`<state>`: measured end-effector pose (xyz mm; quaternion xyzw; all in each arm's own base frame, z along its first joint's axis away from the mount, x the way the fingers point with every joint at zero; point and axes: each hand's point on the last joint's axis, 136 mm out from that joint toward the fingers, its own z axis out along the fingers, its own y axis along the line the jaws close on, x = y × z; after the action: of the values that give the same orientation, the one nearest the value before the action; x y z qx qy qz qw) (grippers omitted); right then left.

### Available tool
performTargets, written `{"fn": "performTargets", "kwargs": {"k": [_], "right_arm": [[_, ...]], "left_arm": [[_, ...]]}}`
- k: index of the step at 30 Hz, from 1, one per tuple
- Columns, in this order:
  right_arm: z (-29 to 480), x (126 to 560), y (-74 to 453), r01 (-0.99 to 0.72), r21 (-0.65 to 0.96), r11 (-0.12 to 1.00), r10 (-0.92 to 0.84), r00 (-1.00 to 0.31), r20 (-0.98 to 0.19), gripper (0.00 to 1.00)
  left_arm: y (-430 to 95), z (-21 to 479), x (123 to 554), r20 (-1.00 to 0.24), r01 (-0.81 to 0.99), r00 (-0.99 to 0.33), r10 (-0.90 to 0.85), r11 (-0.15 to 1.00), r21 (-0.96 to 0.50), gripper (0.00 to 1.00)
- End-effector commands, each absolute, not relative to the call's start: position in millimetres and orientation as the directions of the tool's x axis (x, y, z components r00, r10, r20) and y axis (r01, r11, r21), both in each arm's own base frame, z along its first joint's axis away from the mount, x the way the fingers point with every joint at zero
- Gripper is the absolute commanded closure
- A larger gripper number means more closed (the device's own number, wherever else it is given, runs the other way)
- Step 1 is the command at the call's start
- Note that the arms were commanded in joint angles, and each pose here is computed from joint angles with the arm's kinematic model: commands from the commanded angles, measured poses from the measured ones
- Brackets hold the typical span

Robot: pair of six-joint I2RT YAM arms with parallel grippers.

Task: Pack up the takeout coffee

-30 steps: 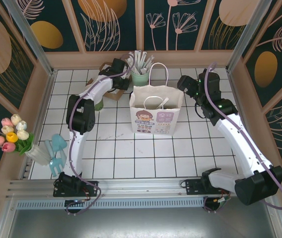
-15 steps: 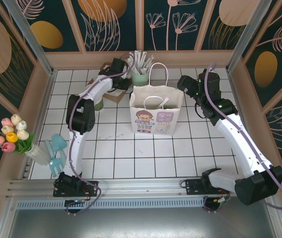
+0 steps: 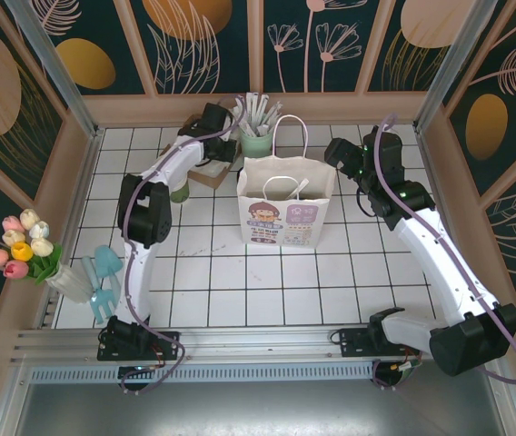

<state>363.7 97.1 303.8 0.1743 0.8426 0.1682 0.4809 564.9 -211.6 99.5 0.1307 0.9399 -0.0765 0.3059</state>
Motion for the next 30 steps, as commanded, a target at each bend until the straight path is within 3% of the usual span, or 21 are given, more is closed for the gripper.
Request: {"fn": "performTargets", "kwargs": {"k": [1, 2, 15, 17, 22, 26, 30], "right_arm": [[307.2, 360.1, 92.1, 0.136, 0.441, 0.887, 0.451, -0.46, -0.765, 0.01], [306.8, 360.3, 92.0, 0.136, 0.441, 0.887, 0.451, -0.461, -0.764, 0.01], [304.5, 360.1, 91.8, 0.139, 0.436, 0.889, 0.448, -0.464, -0.765, 0.01], [303.8, 360.9, 92.4, 0.138, 0.437, 0.889, 0.447, -0.466, -0.763, 0.01], [302.6, 362.1, 93.5, 0.135, 0.434, 0.89, 0.444, -0.472, -0.762, 0.01], [302.8, 361.4, 93.2, 0.137, 0.435, 0.89, 0.444, -0.472, -0.761, 0.01], [302.2, 361.4, 93.7, 0.137, 0.435, 0.89, 0.445, -0.474, -0.76, 0.01]], "left_arm": [[-208.3, 141.0, 569.8, -0.664, 0.293, -0.725, 0.18, 0.954, -0.062, 0.96], [-209.3, 140.1, 569.4, -0.662, 0.296, -0.727, 0.181, 0.953, -0.064, 1.0], [-205.5, 135.8, 538.1, -0.609, 0.322, -0.766, 0.204, 0.942, -0.089, 1.0], [-203.1, 127.1, 525.7, -0.585, 0.344, -0.777, 0.233, 0.935, -0.085, 0.87], [-200.8, 105.7, 515.5, -0.523, 0.355, -0.811, 0.262, 0.931, -0.083, 0.81], [-202.0, 124.5, 522.2, -0.571, 0.352, -0.783, 0.248, 0.933, -0.077, 0.57], [-198.7, 137.8, 527.4, -0.607, 0.342, -0.757, 0.242, 0.938, -0.054, 0.55]]}}
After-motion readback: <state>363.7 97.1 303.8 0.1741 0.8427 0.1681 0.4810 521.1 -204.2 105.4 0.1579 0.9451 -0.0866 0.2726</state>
